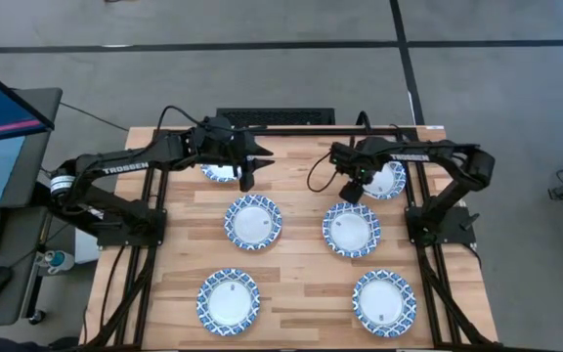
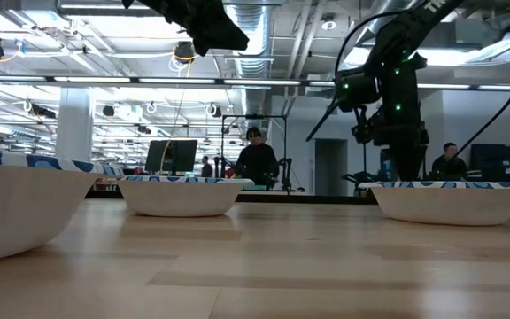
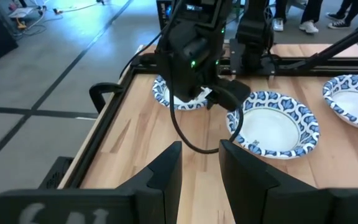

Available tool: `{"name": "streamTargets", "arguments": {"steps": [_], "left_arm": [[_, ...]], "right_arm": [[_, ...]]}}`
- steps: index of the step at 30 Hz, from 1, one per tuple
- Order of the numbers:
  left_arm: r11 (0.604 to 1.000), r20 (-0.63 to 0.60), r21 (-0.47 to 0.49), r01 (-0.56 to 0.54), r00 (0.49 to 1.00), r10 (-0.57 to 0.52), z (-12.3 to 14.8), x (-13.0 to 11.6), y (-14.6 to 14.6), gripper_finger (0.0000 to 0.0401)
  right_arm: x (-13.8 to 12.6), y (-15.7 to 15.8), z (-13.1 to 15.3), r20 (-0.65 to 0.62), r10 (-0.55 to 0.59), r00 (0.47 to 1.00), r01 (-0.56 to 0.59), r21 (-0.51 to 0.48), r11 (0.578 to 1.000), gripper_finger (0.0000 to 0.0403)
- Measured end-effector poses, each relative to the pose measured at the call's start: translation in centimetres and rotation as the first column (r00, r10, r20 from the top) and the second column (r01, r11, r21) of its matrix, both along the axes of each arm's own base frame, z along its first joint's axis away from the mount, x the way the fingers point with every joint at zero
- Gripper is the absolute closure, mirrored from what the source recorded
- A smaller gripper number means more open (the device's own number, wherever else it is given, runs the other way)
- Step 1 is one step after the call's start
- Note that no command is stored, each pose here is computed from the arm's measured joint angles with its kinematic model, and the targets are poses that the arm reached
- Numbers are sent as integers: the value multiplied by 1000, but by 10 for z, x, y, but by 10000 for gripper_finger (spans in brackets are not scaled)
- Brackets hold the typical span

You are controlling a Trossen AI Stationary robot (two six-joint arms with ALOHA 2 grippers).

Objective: Nest bowls inside each other
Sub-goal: Stack the white bowl on top of the other white bowl

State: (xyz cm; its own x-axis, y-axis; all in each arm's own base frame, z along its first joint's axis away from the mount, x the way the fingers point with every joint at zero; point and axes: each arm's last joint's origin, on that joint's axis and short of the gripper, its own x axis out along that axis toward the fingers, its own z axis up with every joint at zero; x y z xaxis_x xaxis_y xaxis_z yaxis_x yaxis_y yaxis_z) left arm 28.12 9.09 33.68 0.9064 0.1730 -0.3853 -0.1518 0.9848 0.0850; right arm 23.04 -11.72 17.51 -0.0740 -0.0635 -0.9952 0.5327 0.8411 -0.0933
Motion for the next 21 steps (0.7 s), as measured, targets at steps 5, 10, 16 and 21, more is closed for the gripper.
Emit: {"name": "streamTargets", "arguments": {"steps": [5,10,16,21], "left_arm": [[1000,0,0,0,1000,0,0,0,0,301],[1000,-1,6,2,1000,-2,0,0,0,301],[1000,-1,7,1,1000,-1,0,0,0,301],[1000,-2,8,1,1000,-1,0,0,0,301]], "right_arm": [[0,-3,-1,-12,-4,1000,3,-37,999,164],[-1,-6,-1,-7,-34,999,34,-42,999,164],[2,-9,-1,43,-44,998,45,-33,998,164],[2,-9,-1,44,-64,997,65,-33,997,175]]}}
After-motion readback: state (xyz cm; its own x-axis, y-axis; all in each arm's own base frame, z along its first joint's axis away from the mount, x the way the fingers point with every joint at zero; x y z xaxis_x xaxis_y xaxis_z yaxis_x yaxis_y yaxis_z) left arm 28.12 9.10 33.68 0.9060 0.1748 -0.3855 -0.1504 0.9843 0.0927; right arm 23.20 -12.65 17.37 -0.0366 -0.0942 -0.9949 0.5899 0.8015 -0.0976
